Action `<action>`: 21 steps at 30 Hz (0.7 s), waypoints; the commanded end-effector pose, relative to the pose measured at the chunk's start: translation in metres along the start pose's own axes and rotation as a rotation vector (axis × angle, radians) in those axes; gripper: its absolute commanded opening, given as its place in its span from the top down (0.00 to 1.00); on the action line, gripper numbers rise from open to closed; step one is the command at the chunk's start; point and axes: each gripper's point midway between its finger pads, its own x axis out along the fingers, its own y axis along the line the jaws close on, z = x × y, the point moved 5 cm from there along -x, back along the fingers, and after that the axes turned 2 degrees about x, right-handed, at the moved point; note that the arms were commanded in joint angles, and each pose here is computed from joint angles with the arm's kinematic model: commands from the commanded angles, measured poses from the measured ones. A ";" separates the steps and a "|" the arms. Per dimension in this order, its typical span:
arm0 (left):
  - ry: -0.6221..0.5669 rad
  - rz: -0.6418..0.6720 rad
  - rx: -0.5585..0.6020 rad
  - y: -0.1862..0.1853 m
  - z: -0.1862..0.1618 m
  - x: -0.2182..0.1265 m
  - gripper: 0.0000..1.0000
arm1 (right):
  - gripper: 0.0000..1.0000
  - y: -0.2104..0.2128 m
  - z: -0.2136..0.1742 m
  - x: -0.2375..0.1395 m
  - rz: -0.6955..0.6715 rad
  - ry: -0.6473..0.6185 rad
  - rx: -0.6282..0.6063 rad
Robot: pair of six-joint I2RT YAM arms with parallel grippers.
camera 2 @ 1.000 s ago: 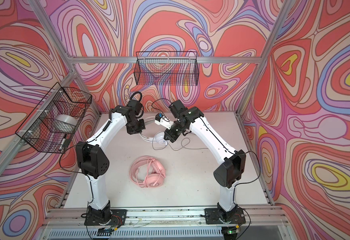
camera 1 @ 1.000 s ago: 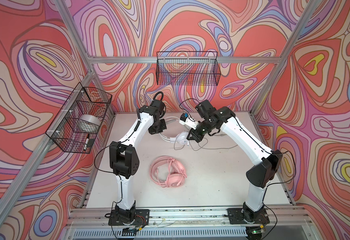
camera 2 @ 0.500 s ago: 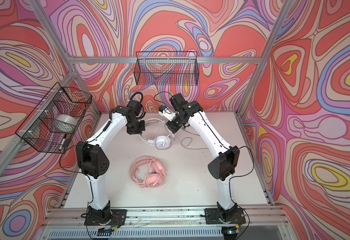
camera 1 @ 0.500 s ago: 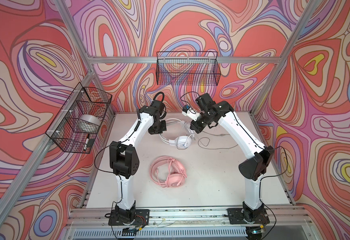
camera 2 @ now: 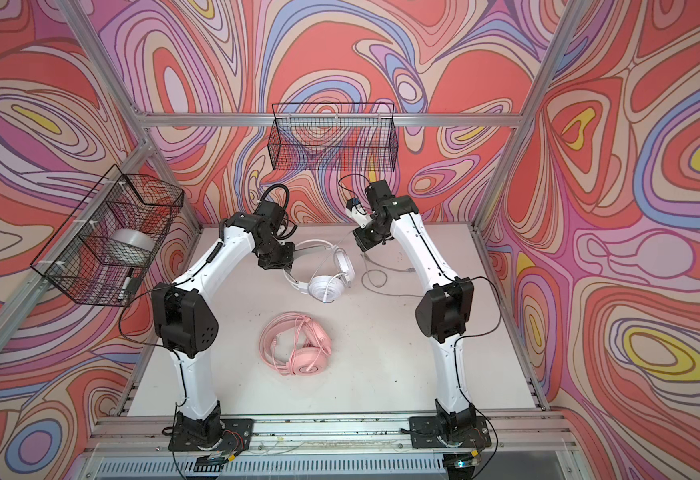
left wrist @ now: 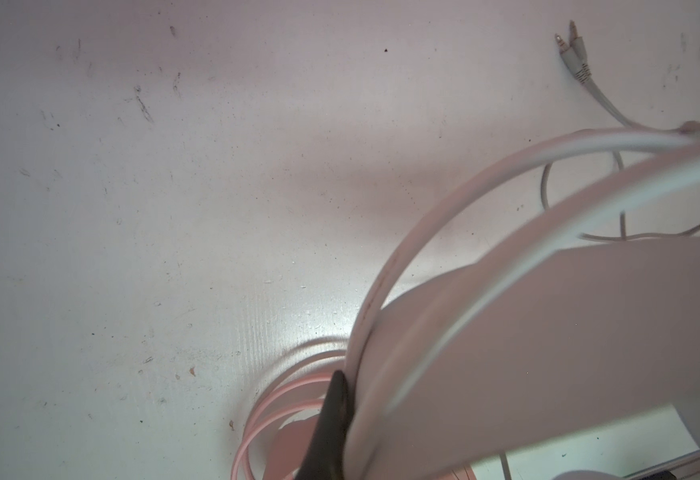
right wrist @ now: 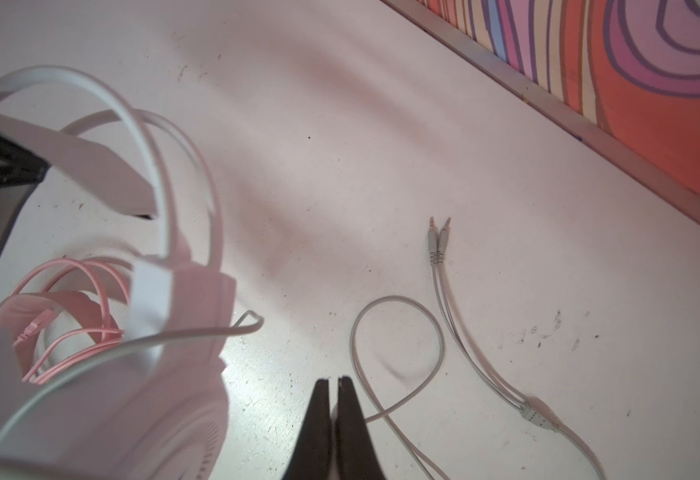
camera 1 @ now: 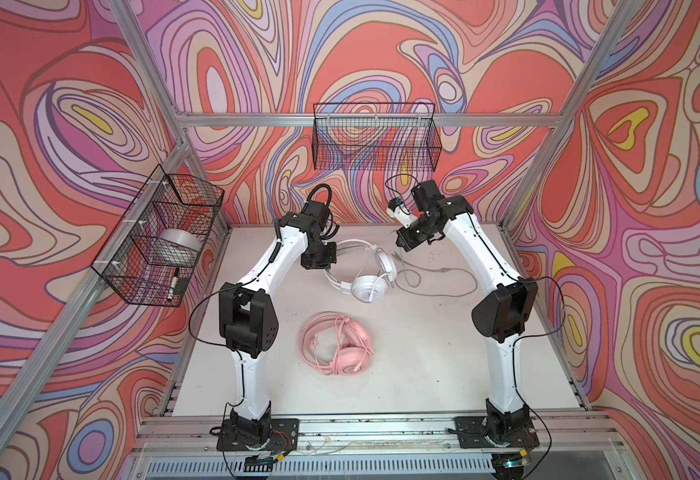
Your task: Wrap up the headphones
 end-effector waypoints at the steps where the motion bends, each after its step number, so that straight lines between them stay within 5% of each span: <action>1: -0.052 -0.104 0.038 -0.016 0.000 -0.029 1.00 | 1.00 -0.024 -0.011 0.025 0.052 0.015 0.123; 14: -0.072 -0.288 0.046 -0.031 -0.006 -0.050 1.00 | 1.00 -0.051 -0.053 0.094 0.158 0.104 0.308; 21: -0.117 -0.391 -0.058 -0.021 0.000 -0.063 1.00 | 1.00 -0.050 -0.077 0.111 0.203 0.152 0.352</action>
